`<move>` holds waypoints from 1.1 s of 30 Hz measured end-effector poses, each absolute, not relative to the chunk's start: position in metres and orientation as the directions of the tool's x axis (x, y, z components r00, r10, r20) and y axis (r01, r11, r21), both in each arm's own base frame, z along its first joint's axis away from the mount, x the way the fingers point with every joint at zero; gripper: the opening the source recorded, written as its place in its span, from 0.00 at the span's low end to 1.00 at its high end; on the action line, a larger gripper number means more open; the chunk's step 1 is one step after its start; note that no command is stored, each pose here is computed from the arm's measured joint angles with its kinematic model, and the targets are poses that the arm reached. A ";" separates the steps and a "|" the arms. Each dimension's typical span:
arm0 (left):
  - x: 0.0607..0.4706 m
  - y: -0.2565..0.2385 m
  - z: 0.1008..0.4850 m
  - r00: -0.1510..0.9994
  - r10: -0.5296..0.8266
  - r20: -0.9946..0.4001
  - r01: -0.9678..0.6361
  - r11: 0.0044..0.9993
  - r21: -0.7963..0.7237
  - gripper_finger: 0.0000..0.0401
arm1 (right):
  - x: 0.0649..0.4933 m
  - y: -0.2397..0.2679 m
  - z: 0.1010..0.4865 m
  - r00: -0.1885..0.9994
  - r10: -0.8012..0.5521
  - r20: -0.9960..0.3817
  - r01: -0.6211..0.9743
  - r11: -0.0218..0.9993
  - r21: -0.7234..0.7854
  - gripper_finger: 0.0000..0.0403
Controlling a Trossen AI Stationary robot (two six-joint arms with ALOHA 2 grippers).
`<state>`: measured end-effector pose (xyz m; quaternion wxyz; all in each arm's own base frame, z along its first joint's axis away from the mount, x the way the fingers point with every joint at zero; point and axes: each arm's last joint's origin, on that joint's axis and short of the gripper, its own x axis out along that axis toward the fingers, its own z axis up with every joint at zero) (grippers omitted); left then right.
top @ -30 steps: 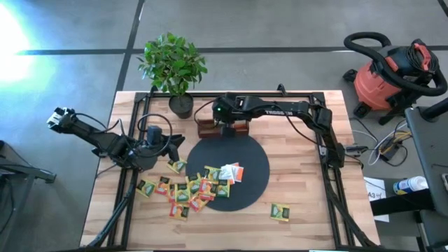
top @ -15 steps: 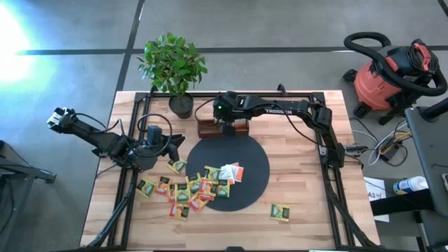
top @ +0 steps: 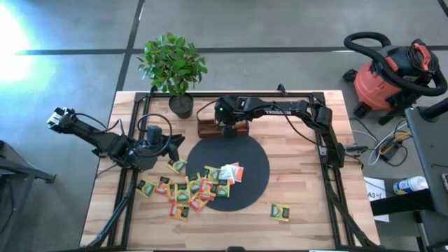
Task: Pick & Place Tea
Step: Put the yellow tea bag into the middle slot of the wooden organizer
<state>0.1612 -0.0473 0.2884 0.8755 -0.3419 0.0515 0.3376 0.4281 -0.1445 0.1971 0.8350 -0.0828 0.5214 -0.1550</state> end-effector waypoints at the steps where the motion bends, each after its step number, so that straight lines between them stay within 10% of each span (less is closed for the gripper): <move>1: 0.161 -0.047 0.288 0.767 0.556 -0.321 -0.626 0.538 -0.564 0.21 | 0.428 -0.145 0.197 0.413 -0.347 -0.842 0.174 0.938 -0.301 0.07; 22: 0.162 -0.048 0.287 0.763 0.555 -0.332 -0.634 0.541 -0.552 0.21 | 0.406 -0.138 0.261 0.502 -0.393 -0.770 0.215 0.919 -0.329 0.38; 33: 0.176 -0.050 0.219 0.604 0.394 -0.693 -0.788 0.425 -0.445 0.21 | 0.370 -0.094 0.296 0.544 -0.159 -0.824 0.181 0.981 -0.070 0.39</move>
